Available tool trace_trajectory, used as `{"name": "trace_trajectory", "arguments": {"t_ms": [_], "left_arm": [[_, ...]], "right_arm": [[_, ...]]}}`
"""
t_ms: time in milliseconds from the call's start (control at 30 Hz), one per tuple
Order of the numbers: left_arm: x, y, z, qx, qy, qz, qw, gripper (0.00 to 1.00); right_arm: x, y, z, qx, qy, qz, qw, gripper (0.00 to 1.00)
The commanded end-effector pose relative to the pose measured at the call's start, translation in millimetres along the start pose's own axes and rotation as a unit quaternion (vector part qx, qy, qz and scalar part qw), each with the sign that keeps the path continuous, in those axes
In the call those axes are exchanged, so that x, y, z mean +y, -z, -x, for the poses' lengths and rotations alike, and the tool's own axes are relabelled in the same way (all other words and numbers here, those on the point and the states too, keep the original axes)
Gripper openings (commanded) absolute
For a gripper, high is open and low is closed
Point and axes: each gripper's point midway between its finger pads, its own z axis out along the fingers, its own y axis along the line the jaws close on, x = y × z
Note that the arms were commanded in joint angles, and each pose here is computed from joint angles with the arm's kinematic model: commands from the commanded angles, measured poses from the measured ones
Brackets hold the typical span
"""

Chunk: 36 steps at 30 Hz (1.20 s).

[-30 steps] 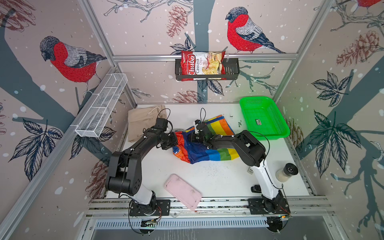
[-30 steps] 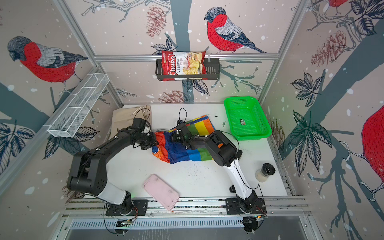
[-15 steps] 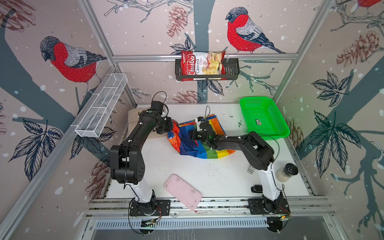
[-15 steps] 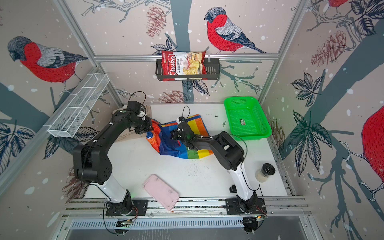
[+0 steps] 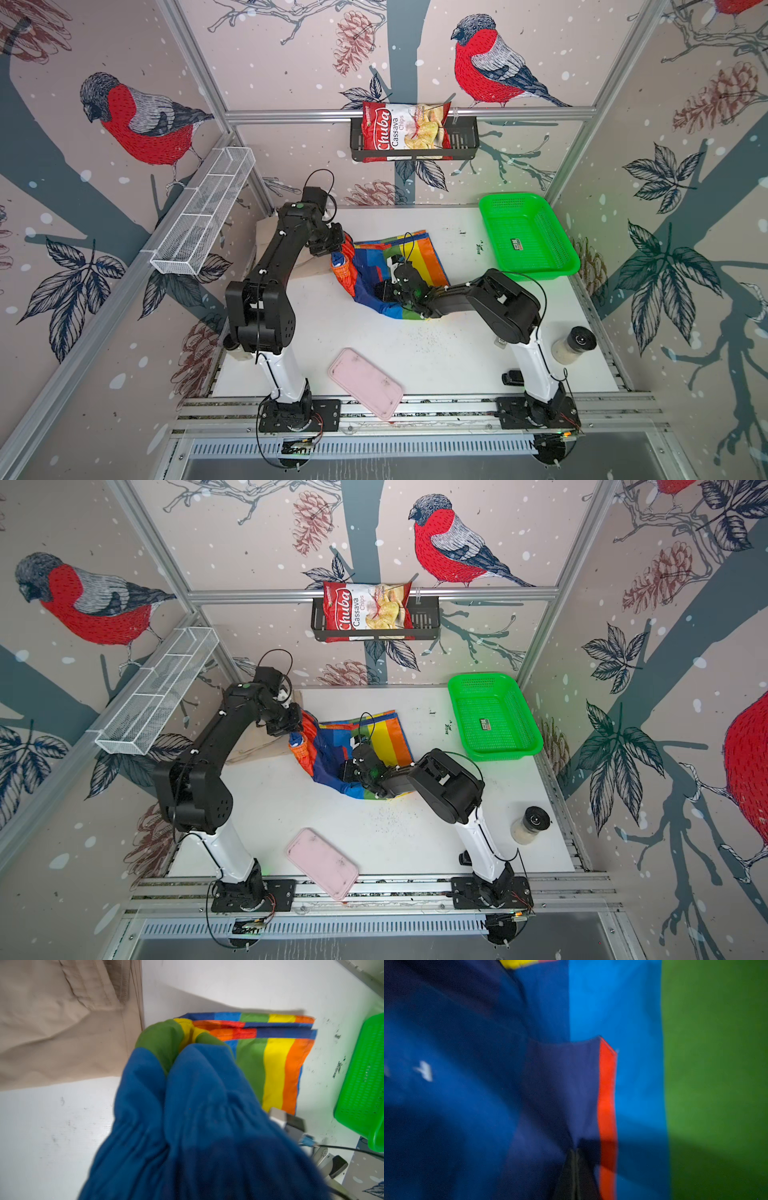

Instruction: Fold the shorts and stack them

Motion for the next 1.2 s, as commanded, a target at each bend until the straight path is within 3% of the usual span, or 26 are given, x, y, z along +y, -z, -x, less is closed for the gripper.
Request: {"name": "trace_trajectory", "arguments": {"t_ms": [0,100,200,333,433,600,800,1167], "left_arm": [[-5,10,5,0.001,0.0,0.002,1.0,0.0],[-13,11,11,0.003,-0.007,0.005,1.0,0.0],[-11,4,12,0.011,-0.011,0.018,1.0,0.0],[-4,-5,13,0.016,-0.014,0.038,0.999,0.0],[-1,-6,16,0.016,-0.019,0.052,0.998,0.0],[-5,-5,21,0.012,-0.031,0.068,0.997,0.0],[-16,-15,15,0.02,-0.046,0.086,0.995,0.0],[-69,-43,-11,0.033,-0.106,0.125,0.986,0.0]], "right_arm": [[18,-17,-6,0.009,0.002,0.028,1.0,0.01],[47,-38,-12,0.023,0.02,0.075,0.997,0.01],[61,-31,5,0.007,0.02,0.102,0.995,0.01],[53,22,47,-0.039,0.005,0.107,0.993,0.01],[31,70,56,-0.053,0.01,0.07,0.996,0.02],[-30,123,14,-0.028,0.019,-0.047,0.998,0.01],[-74,147,-46,0.009,-0.015,-0.089,0.996,0.01],[-98,132,-85,0.038,-0.054,-0.068,0.995,0.0]]}}
